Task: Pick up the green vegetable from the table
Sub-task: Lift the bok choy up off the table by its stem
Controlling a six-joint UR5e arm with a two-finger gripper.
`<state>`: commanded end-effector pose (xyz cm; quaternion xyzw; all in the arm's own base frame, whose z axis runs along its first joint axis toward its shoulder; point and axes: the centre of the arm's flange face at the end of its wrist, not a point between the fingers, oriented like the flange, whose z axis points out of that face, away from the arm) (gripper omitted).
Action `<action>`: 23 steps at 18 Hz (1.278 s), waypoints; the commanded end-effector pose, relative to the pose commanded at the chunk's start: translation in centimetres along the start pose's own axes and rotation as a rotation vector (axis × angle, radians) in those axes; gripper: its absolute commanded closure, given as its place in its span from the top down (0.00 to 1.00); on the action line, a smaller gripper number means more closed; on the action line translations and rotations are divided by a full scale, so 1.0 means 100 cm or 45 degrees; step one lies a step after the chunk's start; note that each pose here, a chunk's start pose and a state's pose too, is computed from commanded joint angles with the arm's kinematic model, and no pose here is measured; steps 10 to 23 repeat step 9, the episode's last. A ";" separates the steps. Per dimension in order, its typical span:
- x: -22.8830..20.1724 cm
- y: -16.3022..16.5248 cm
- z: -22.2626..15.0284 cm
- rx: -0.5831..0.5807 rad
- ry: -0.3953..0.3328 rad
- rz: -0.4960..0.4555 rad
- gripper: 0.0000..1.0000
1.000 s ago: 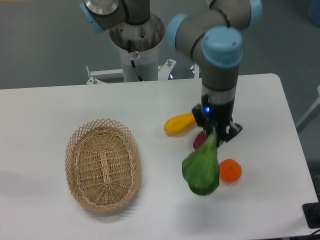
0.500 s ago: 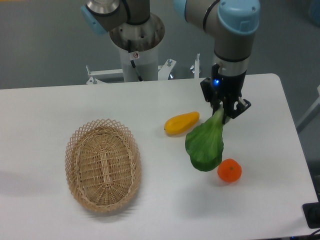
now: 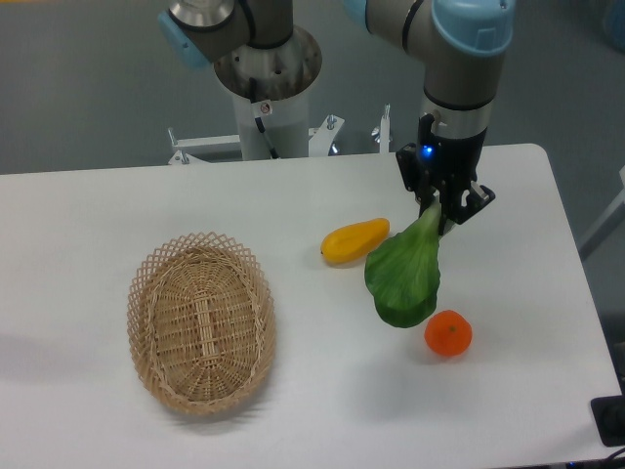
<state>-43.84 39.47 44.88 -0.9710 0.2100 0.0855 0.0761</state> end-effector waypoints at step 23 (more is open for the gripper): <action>-0.002 -0.003 -0.004 0.019 -0.010 -0.009 0.34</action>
